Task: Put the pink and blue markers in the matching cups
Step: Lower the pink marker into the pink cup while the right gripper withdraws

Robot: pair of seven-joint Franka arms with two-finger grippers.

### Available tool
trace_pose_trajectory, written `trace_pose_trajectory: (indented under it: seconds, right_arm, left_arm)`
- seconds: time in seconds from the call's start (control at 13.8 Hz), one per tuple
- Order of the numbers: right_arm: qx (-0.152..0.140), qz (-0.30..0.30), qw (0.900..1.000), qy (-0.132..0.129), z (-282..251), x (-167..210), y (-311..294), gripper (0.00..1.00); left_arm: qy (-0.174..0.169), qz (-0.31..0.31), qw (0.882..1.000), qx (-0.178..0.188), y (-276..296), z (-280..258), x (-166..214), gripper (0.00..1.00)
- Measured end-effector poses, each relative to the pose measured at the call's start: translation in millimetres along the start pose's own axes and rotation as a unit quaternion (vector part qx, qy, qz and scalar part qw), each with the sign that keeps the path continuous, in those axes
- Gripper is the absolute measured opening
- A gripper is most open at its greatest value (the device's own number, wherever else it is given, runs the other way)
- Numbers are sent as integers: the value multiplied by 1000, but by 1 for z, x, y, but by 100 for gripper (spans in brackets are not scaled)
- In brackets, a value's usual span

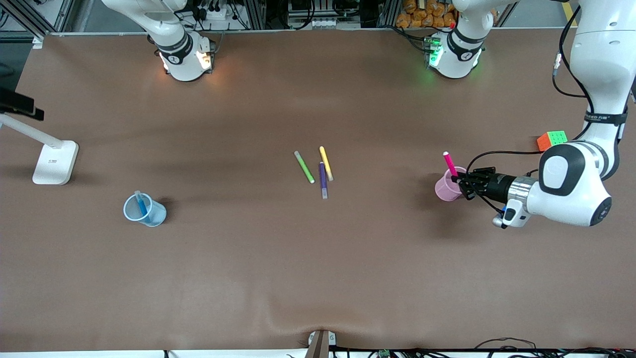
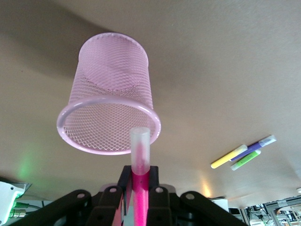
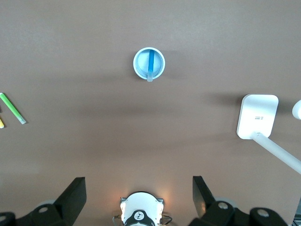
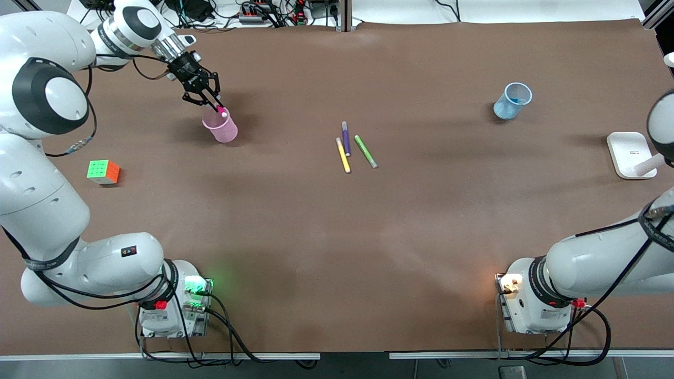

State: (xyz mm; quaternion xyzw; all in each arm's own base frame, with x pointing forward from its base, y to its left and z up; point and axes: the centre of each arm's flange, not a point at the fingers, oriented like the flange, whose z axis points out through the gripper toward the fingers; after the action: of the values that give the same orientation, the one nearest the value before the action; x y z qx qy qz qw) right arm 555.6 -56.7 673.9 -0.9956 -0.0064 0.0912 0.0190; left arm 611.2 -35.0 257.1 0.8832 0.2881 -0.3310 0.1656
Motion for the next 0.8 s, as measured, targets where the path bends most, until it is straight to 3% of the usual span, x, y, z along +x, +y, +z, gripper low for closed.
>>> trace_pose_trajectory:
  seconds: [0.14,0.43,0.8]
  right_arm:
    - [3,-2,1000,18,12,-13,0,100]
    - [-4,-6,1000,23,28,-42,-4,100]
    - [-8,-3,999,40,26,-42,0,100]
  left_arm:
    - [-6,-2,1000,5,-2,8,2,18]
    - [-6,-4,1000,12,-7,13,5,18]
    - [5,-7,1000,28,-16,14,15,18]
